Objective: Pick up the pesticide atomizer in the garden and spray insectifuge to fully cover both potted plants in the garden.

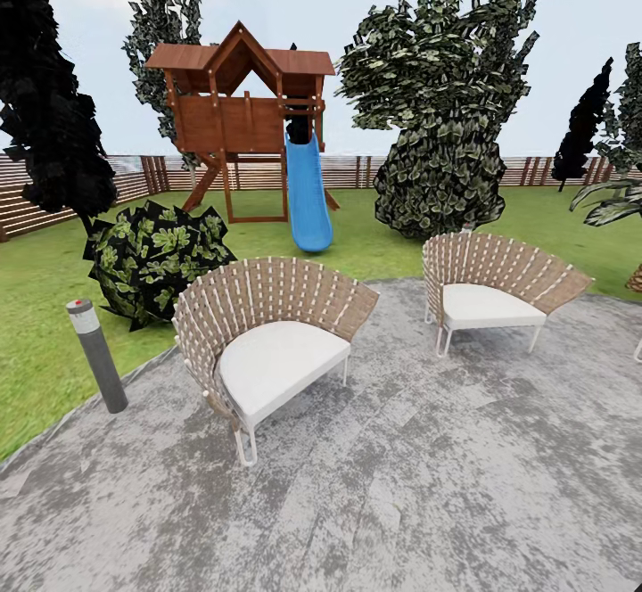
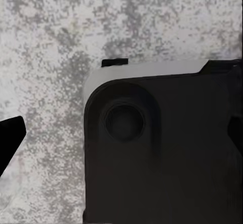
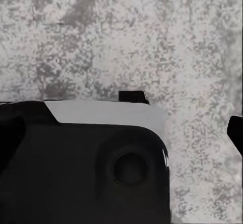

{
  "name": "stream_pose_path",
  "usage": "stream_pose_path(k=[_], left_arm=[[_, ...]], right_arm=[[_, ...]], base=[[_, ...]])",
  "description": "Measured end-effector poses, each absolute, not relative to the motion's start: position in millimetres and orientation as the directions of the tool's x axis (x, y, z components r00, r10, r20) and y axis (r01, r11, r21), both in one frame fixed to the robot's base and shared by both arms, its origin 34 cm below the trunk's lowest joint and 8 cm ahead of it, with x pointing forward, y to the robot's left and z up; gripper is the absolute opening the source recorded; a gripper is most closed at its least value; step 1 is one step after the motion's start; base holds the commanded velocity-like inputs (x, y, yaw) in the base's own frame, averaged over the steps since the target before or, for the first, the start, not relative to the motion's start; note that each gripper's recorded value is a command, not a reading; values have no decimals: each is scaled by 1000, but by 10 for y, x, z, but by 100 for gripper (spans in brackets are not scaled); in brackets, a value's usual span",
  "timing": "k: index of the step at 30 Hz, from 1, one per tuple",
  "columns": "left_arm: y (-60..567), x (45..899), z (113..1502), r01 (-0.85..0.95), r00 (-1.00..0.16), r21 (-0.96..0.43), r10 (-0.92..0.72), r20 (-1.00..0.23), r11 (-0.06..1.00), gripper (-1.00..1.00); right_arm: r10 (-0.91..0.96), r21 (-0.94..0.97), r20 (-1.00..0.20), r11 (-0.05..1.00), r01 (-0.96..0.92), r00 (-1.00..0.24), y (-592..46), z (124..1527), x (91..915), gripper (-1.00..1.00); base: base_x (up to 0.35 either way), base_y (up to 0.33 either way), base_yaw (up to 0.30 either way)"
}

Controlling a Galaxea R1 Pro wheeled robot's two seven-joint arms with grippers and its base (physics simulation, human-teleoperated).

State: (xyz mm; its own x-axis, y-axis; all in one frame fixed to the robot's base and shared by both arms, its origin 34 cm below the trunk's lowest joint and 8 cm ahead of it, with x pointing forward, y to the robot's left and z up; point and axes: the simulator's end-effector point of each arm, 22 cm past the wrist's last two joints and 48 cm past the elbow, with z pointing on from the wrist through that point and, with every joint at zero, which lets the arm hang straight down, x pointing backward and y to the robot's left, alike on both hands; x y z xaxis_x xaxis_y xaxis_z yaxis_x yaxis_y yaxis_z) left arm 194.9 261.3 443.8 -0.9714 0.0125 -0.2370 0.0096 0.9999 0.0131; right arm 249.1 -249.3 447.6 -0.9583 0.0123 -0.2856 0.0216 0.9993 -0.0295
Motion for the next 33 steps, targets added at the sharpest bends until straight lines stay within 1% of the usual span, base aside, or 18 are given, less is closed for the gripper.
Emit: stream_pose_path(k=[4, 9, 17, 20, 22, 26, 33], left_arm=[[2697, 2187, 4471, 12, -957, 25, 18, -289, 1000, 100], [2762, 2702, 4575, 7, -920, 34, 19, -391, 999, 100], [2760, 3317, 4781, 15, -858, 36, 31, -512, 999, 100], [2748, 3610, 4913, 16, -822, 36, 34, -568, 999, 100], [2736, 3758, 4985, 17, -803, 35, 34, -596, 999, 100], [2745, 3985, 5101, 16, -772, 38, 36, -634, 999, 100], [2801, 4073, 5127, 3, -766, 42, 30, -642, 999, 100]], right_arm=[[6, -65, -360, 997, 32, -933, -2748, 4547, 2753, 100], [-10, -95, -462, 995, 39, -887, -2996, 4704, 3231, 100], [-23, -103, -592, 993, 48, -806, -3092, 4987, 3844, 100], [-30, -101, -674, 994, 52, -738, -3094, 5180, 4135, 100], [-32, -99, -704, 994, 54, -710, -3094, 5259, 4240, 100], [-34, -97, -731, 994, 55, -681, -3089, 5336, 4336, 100], [-33, -95, -748, 994, 58, -663, -3084, 5397, 4415, 100]], base=[[0, 0, 0], [0, 0, 0], [0, 0, 0], [-26, 10, 0], [-179, 68, 0], [-263, 103, 0], [-265, 190, 0]])
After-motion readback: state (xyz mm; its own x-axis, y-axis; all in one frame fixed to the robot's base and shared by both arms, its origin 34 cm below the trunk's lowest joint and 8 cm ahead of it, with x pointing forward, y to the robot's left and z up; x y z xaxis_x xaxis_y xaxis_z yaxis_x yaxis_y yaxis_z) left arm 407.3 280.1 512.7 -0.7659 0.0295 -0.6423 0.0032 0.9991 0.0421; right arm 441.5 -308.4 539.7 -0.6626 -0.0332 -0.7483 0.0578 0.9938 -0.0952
